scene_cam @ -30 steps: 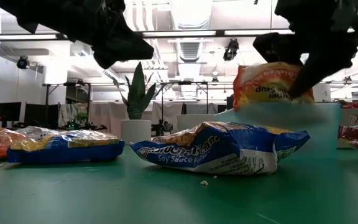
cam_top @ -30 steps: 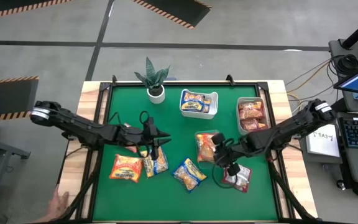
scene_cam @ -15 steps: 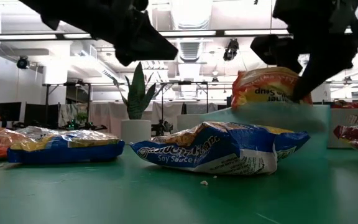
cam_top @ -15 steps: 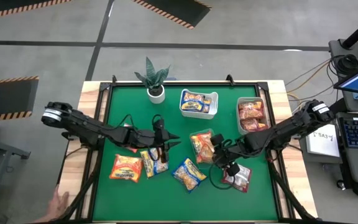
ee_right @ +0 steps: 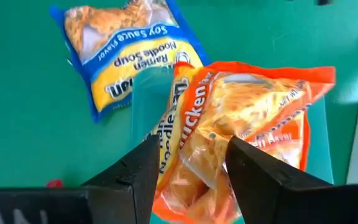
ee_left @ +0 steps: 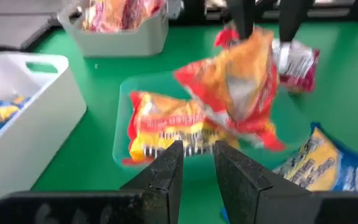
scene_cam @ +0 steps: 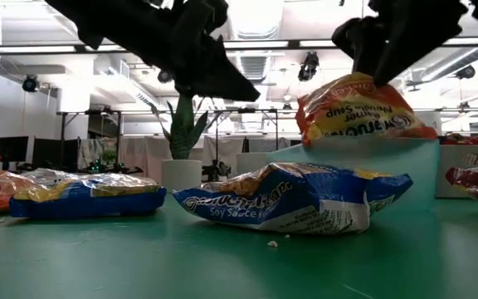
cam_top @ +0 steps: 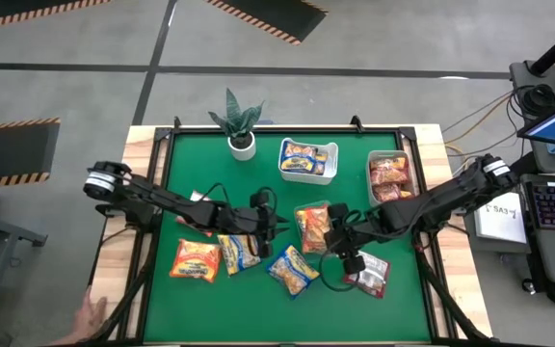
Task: Sort Maruchan noodles
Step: Put the orange noodle pack into the green bin
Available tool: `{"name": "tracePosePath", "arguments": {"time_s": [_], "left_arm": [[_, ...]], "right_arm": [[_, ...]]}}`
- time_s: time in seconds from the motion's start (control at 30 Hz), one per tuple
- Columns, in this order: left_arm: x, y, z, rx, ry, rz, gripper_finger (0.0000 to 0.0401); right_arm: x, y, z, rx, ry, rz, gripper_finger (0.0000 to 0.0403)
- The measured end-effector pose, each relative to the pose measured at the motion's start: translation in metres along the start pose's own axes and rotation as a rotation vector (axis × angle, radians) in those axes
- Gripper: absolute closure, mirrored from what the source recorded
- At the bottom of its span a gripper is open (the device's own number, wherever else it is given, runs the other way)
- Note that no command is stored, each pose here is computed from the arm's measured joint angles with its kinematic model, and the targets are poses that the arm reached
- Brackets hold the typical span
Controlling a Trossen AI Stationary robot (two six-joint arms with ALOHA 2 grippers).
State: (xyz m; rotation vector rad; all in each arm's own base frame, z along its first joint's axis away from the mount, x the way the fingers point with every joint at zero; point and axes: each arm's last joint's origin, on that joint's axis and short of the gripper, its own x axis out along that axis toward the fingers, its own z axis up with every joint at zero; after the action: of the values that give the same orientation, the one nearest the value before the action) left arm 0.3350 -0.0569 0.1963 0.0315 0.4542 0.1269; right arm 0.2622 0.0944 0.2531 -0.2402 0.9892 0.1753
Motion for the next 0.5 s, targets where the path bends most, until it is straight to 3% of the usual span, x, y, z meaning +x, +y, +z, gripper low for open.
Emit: {"name": "tracePosePath", "arguments": {"time_s": [0.3,0.5], "left_arm": [[0.002,0.000,-0.002,-0.002,0.004,0.001,0.0326],[0.002,-0.001,-0.003,-0.006,0.007,-0.010,0.0326]], "right_arm": [[-0.014,-0.001,0.015,0.029,-0.035,0.019,0.0270],[-0.009,-0.011,0.009,0.051,-0.018,-0.177,0.0323]]}}
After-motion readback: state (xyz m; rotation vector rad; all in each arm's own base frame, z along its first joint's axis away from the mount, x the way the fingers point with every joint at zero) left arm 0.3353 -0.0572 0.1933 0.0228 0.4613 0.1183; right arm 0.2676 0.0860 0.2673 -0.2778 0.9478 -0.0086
